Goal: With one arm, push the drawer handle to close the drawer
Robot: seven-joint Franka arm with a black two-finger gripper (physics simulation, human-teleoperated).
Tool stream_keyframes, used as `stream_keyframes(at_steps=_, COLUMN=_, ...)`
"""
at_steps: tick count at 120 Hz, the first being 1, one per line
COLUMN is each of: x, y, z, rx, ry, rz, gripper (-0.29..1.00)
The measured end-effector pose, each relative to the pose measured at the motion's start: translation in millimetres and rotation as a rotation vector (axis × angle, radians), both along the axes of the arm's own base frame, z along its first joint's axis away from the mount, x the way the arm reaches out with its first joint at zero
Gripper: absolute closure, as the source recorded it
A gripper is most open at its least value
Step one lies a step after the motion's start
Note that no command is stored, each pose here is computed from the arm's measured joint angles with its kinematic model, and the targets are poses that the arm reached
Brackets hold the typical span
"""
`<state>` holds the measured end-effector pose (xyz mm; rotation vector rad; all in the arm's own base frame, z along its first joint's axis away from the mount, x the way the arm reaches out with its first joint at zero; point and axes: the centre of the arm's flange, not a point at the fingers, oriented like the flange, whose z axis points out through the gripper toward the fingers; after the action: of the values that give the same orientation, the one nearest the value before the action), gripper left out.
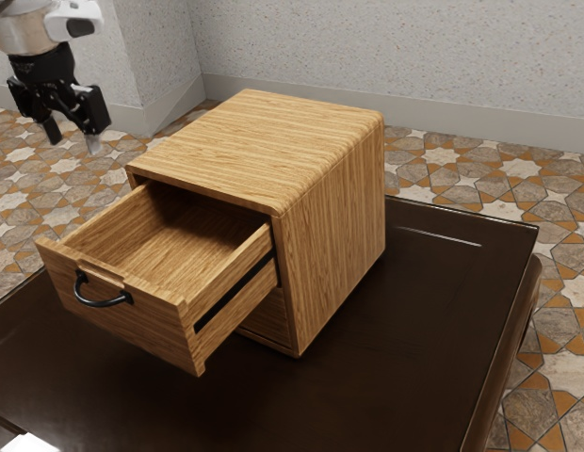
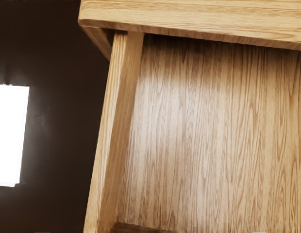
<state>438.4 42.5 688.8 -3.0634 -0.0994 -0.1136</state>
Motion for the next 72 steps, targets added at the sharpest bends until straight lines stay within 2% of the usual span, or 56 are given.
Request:
stream_keyframes(at_steps=15, x=-28, y=-11, z=-13, rx=-0.016, ry=0.03, rz=-0.04, gripper=0.08)
stream_keyframes(at_steps=21, x=-72, y=-22, z=-15, rx=-0.015, ry=0.003, rz=-0.052, gripper=0.06)
stream_keyframes(at_steps=27, x=-112, y=-58, z=-25, rx=0.025, ry=-0.015, rz=-0.1, gripper=0.05)
stream_keyframes(at_steps=35, x=-140, y=-84, z=-72, rx=0.057, ry=0.036, rz=-0.141, gripper=0.07)
stream_keyframes(at_steps=56, x=-158, y=-72, z=-153, rx=0.061, ry=0.096, rz=-0.07, gripper=0.47)
stream_keyframes(at_steps=72, x=-154, y=-67, z=-165, rx=0.053, ry=0.066, rz=-0.021, gripper=0.64)
